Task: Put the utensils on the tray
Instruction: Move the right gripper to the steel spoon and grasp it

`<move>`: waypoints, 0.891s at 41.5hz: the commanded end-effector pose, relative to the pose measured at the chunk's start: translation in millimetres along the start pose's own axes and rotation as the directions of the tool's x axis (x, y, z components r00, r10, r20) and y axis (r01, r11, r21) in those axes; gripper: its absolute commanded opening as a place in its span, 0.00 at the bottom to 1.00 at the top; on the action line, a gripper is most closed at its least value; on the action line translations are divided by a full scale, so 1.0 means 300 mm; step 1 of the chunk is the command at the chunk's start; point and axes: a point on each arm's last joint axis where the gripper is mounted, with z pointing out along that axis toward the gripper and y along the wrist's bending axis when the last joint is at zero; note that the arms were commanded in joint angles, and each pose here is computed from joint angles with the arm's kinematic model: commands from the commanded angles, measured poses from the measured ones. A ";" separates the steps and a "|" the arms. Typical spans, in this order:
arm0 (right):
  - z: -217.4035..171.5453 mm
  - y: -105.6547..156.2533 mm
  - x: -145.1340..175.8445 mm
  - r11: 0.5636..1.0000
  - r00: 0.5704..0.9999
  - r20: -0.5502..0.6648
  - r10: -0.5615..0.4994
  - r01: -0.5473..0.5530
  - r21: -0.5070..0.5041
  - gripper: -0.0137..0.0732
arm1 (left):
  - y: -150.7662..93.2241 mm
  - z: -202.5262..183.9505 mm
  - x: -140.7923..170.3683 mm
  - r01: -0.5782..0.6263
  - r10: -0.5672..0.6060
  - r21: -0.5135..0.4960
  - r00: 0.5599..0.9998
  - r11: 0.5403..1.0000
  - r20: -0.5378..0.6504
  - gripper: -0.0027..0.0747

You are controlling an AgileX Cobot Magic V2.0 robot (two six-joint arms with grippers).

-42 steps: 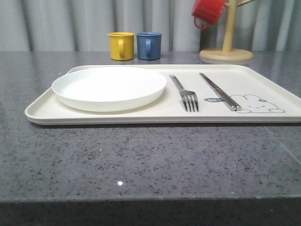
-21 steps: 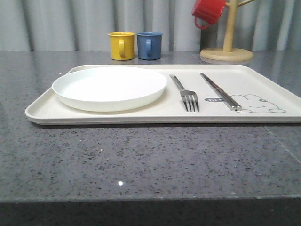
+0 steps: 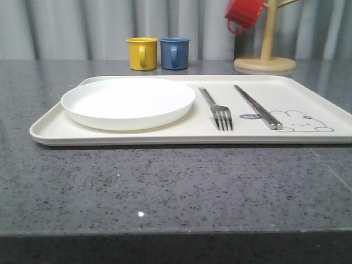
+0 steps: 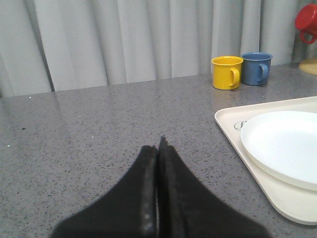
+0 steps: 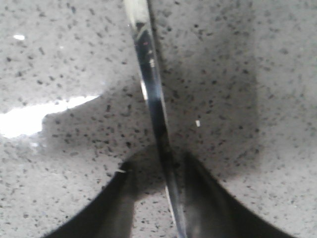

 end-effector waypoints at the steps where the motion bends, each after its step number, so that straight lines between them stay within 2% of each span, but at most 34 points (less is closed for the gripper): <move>1: -0.080 -0.018 0.008 1.000 0.999 0.053 0.000 0.000 0.014 0.29 | 0.007 -0.006 -0.056 0.019 -0.018 -0.013 0.994 1.000 0.105 0.01; 7: -0.079 -0.018 0.012 1.000 0.999 0.041 0.000 0.000 0.014 0.20 | 0.007 -0.006 -0.056 0.019 -0.018 -0.013 0.994 1.000 0.105 0.01; 14: -0.103 -0.019 0.023 1.000 0.999 0.044 0.001 -0.001 0.013 0.20 | 0.007 -0.006 -0.056 0.019 -0.018 -0.013 0.994 1.000 0.105 0.01; 23: -0.205 0.010 0.067 0.999 0.995 0.098 0.001 0.002 -0.035 0.20 | 0.007 -0.006 -0.056 0.019 -0.018 -0.013 0.994 1.000 0.105 0.01; 31: -0.291 0.092 0.117 0.994 0.990 0.135 -0.048 0.060 -0.090 0.20 | 0.007 -0.006 -0.056 0.019 -0.018 -0.013 0.994 1.000 0.105 0.01; 37: -0.331 0.190 0.151 0.984 0.982 0.159 -0.106 0.127 -0.126 0.20 | 0.007 -0.006 -0.056 0.019 -0.018 -0.013 0.994 1.000 0.105 0.01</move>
